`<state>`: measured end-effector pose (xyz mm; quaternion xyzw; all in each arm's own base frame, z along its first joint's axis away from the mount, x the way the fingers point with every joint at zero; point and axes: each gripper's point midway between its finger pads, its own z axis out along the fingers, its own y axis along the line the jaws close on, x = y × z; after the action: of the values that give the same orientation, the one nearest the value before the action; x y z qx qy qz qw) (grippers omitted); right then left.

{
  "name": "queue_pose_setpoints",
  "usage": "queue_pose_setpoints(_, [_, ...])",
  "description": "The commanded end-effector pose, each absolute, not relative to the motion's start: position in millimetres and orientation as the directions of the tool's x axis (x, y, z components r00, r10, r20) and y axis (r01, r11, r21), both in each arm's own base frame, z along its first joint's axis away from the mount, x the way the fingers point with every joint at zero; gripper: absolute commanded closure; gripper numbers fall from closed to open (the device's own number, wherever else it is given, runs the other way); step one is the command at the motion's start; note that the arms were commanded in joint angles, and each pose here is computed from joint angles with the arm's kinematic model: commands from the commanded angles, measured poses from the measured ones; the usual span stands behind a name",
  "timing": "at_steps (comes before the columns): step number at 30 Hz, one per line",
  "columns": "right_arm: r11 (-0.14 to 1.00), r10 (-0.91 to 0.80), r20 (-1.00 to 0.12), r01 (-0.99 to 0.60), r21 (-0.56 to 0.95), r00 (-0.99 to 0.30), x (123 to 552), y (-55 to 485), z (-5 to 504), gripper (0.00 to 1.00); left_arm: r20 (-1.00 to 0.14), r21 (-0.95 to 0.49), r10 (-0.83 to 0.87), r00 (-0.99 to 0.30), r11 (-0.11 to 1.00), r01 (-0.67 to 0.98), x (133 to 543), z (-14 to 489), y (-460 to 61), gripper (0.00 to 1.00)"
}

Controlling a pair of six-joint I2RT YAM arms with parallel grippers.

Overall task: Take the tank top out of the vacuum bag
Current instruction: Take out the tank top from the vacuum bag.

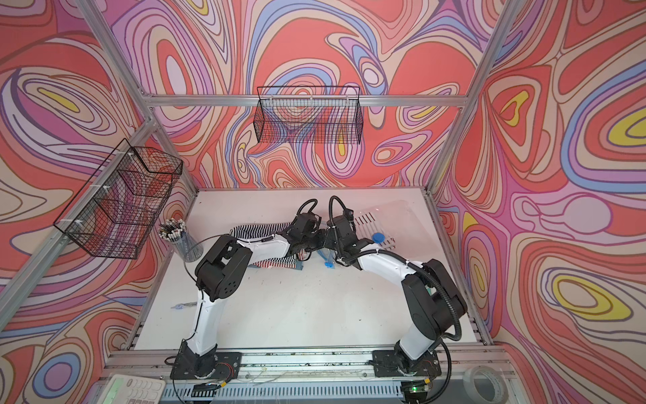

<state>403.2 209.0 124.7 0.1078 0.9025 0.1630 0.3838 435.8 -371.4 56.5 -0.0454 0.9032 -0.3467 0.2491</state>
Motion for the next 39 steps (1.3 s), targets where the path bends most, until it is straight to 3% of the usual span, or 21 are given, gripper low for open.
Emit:
queue_pose_setpoints(1, [0.924,0.334,-0.653,0.098,0.371,-0.679,405,204,115,1.00,-0.488,-0.624,-0.261,-0.833,0.772,0.123,442,86,-357,1.00])
queue_pose_setpoints(17, [0.936,0.329,-0.639,0.151,0.317,-0.695,406,195,87,1.00,-0.551,-0.560,-0.226,-0.803,0.814,0.155,421,125,-317,1.00])
queue_pose_setpoints(24, [0.938,0.326,-0.630,0.157,0.309,-0.705,406,196,79,1.00,-0.623,-0.452,-0.185,-0.760,0.878,0.157,422,149,-289,1.00])
queue_pose_setpoints(35, [0.922,0.336,-0.598,0.124,0.367,-0.728,408,211,78,1.00,-0.584,-0.390,-0.138,-0.800,0.912,0.128,420,121,-279,1.00])
queue_pose_setpoints(36, [0.920,0.336,-0.595,0.119,0.373,-0.730,408,212,79,1.00,-0.579,-0.388,-0.133,-0.804,0.913,0.128,420,119,-279,0.99])
queue_pose_setpoints(37, [0.919,0.336,-0.594,0.117,0.377,-0.731,408,213,79,1.00,-0.574,-0.385,-0.129,-0.808,0.914,0.127,419,115,-278,0.90])
queue_pose_setpoints(39, [0.918,0.335,-0.592,0.112,0.381,-0.733,409,214,80,1.00,-0.566,-0.383,-0.125,-0.815,0.915,0.126,417,111,-278,0.63])
